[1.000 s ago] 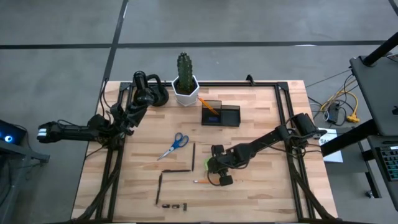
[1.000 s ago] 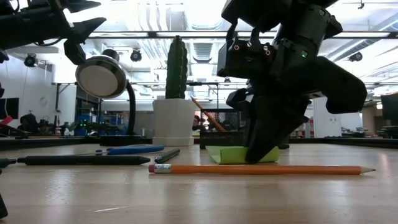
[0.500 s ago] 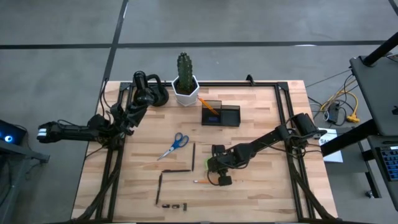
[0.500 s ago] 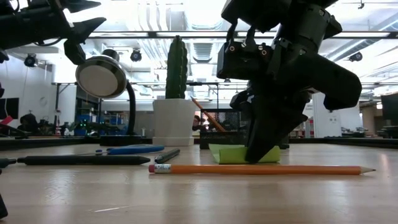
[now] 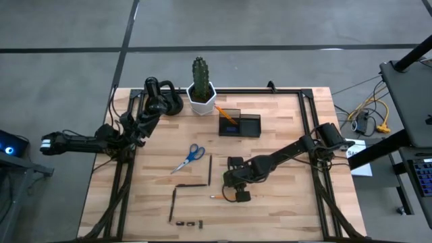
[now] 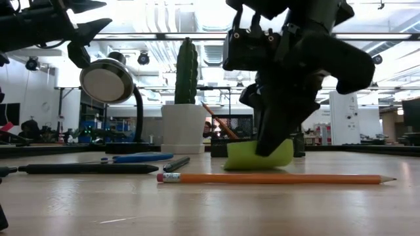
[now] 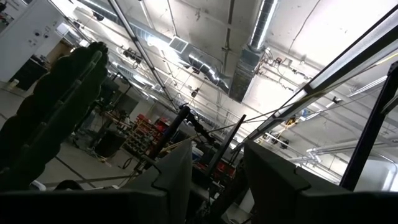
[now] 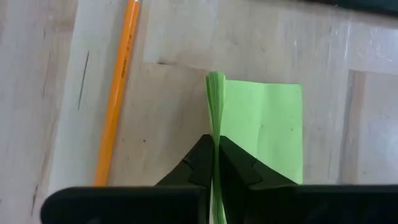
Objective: Pick and place office supplies into organizer
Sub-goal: Put the sticky note into the right section of the desk organizer
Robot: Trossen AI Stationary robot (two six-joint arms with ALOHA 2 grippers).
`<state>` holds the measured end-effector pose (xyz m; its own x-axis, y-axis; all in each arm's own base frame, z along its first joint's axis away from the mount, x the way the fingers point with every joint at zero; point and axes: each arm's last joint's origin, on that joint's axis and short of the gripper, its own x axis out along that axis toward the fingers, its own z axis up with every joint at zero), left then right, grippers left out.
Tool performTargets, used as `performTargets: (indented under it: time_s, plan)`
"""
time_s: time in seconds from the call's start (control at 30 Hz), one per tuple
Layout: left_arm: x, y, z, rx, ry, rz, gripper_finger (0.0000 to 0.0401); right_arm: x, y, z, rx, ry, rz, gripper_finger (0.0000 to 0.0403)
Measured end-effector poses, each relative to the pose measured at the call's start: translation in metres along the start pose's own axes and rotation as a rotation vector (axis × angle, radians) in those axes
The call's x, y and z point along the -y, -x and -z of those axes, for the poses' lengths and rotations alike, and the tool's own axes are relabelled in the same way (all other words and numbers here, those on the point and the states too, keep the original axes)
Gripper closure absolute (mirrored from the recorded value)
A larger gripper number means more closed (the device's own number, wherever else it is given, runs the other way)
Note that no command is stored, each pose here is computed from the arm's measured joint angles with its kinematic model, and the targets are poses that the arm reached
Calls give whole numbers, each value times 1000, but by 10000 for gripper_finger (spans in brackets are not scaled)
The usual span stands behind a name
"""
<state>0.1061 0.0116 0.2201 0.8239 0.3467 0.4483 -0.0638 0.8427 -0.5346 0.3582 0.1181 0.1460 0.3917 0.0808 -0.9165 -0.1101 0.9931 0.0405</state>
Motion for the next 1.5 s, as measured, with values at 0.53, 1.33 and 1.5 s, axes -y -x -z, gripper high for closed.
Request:
performTargets:
  time_s: [0.53,1.33,1.5]
  plan:
    - [0,0,0,0,0,0,271,3,18,-10,-66,10,104,395]
    - [0,0,0,1,2,0,271,9,93,-19,158,-51,130,395]
    - [0,0,0,2,2,0,271,15,110,-19,202,-76,150,395]
